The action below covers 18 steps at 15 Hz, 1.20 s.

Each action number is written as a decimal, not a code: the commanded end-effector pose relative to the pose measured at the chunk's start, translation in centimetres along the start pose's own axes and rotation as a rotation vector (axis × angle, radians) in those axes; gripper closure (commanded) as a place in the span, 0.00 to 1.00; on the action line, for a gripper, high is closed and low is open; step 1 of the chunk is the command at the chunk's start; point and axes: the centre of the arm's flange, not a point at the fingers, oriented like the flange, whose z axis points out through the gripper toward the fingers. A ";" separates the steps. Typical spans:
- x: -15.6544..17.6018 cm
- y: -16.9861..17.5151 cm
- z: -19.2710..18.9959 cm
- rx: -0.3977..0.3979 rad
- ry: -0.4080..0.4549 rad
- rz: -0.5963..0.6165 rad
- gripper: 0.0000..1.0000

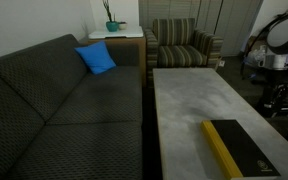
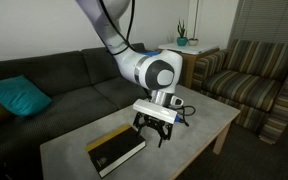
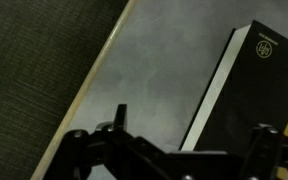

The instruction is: Open the cover of the book on the table

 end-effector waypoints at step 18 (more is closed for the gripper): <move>3.4 0.3 7.6 0.022 0.004 0.119 0.00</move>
